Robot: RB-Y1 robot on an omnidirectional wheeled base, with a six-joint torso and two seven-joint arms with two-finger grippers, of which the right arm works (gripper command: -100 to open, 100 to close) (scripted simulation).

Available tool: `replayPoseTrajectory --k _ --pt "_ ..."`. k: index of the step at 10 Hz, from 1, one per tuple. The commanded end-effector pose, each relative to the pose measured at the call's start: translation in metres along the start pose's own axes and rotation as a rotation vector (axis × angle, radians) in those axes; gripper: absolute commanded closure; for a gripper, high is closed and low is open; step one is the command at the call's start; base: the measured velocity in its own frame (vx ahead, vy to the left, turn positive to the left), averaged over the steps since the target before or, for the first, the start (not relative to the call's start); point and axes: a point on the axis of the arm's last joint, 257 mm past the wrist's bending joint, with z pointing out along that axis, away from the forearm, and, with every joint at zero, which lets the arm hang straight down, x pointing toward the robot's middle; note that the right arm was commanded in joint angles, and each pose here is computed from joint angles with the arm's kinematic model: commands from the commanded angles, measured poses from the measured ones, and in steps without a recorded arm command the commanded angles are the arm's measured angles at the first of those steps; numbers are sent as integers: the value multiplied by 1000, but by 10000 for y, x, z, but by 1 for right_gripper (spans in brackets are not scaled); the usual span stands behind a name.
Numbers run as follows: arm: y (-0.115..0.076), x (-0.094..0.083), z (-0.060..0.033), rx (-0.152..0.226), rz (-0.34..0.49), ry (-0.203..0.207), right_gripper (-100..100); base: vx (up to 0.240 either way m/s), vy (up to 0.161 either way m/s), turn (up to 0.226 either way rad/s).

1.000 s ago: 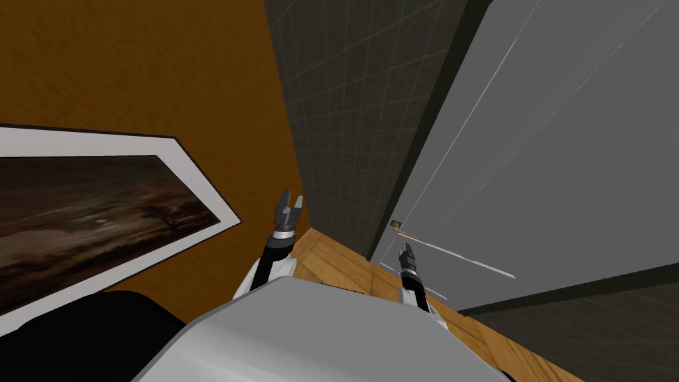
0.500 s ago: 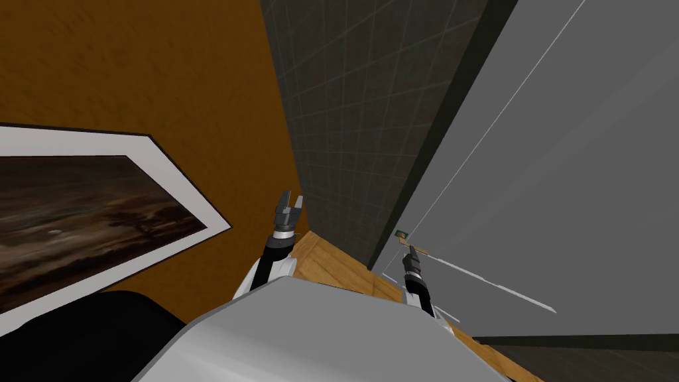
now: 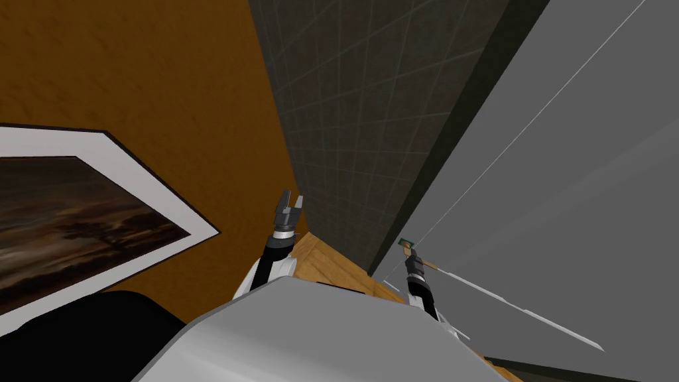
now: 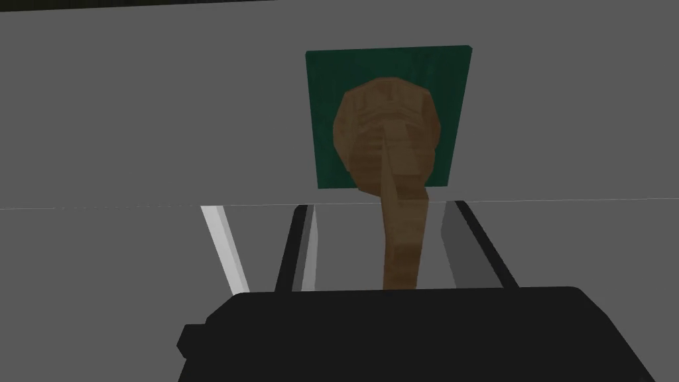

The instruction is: Pull the door open

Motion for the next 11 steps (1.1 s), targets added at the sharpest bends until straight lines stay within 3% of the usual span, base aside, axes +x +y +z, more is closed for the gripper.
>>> replayPoseTrajectory --k 1,6,11 --pt "-5 0 -2 2 0 0 100 -28 10 -6" --pt "-19 21 -19 5 -1 15 100 -34 -2 15" --pt "-5 114 -52 1 -1 81 100 -211 -26 102"
